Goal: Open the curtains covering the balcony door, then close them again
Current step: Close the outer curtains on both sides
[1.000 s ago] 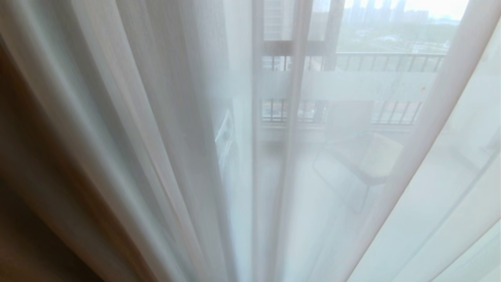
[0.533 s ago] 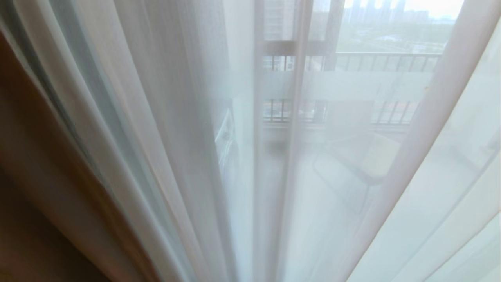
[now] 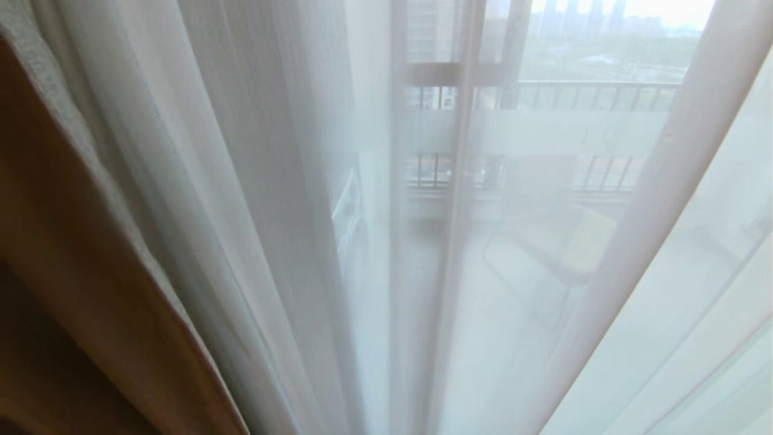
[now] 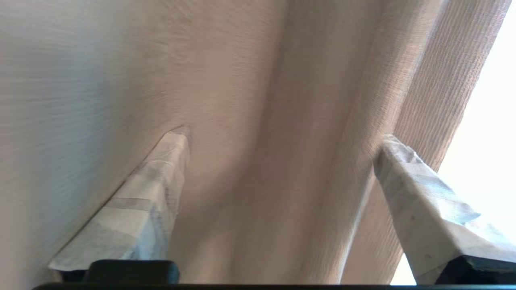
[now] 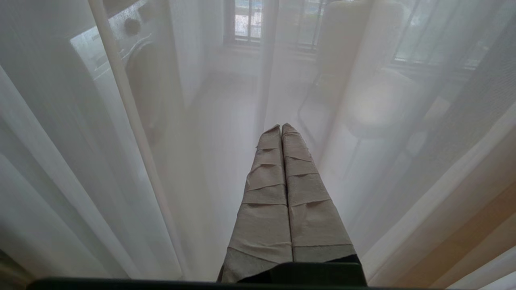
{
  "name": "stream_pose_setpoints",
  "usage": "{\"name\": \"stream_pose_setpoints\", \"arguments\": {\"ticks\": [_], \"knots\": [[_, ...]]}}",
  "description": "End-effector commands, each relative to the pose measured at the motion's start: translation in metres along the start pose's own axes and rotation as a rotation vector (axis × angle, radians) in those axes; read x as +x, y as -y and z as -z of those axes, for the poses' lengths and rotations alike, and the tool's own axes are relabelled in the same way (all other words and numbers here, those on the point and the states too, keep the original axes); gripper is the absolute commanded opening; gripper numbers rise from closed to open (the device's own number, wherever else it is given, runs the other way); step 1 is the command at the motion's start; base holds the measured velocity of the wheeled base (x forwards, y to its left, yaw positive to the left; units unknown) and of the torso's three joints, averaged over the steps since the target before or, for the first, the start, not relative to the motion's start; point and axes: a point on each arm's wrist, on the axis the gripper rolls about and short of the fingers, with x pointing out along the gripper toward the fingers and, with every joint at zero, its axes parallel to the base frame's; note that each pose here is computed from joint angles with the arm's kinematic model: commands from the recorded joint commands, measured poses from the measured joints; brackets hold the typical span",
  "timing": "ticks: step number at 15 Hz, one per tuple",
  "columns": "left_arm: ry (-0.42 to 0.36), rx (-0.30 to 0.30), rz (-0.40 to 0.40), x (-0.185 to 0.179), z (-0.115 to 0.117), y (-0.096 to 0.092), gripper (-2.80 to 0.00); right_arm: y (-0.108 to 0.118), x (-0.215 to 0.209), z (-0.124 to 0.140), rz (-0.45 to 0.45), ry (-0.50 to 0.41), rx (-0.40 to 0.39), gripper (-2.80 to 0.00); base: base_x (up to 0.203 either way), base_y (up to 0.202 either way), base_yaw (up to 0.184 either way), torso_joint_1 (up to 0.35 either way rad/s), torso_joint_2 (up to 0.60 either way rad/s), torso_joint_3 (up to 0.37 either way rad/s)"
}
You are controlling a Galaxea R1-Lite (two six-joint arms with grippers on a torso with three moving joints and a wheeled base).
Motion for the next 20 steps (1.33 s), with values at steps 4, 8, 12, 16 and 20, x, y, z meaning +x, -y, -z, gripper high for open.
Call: {"name": "stream_pose_setpoints", "arguments": {"ticks": [4, 8, 12, 16, 20], "knots": [[0.006, -0.042, 0.007, -0.029, 0.011, 0.023, 0.0, 0.0, 0.0, 0.0, -0.002, 0.0, -0.001, -2.8, 0.0, 0.0, 0.0, 0.0, 0.0, 0.0], [-0.028, -0.101, -0.005, -0.051, 0.037, 0.03, 0.0, 0.0, 0.0, 0.0, -0.001, 0.001, -0.001, -2.8, 0.0, 0.0, 0.0, 0.0, 0.0, 0.0], [-0.113, -0.158, 0.018, -0.066, 0.069, 0.028, 0.0, 0.0, 0.0, 0.0, -0.001, 0.0, -0.001, -2.8, 0.0, 0.0, 0.0, 0.0, 0.0, 0.0], [-0.202, -0.219, 0.052, -0.078, 0.093, 0.028, 0.0, 0.0, 0.0, 0.0, 0.0, 0.0, -0.001, -2.8, 0.0, 0.0, 0.0, 0.0, 0.0, 0.0], [-0.208, -0.217, 0.084, -0.087, 0.113, 0.028, 0.0, 0.0, 0.0, 0.0, -0.002, 0.0, -0.001, -2.8, 0.0, 0.0, 0.0, 0.0, 0.0, 0.0]]}}
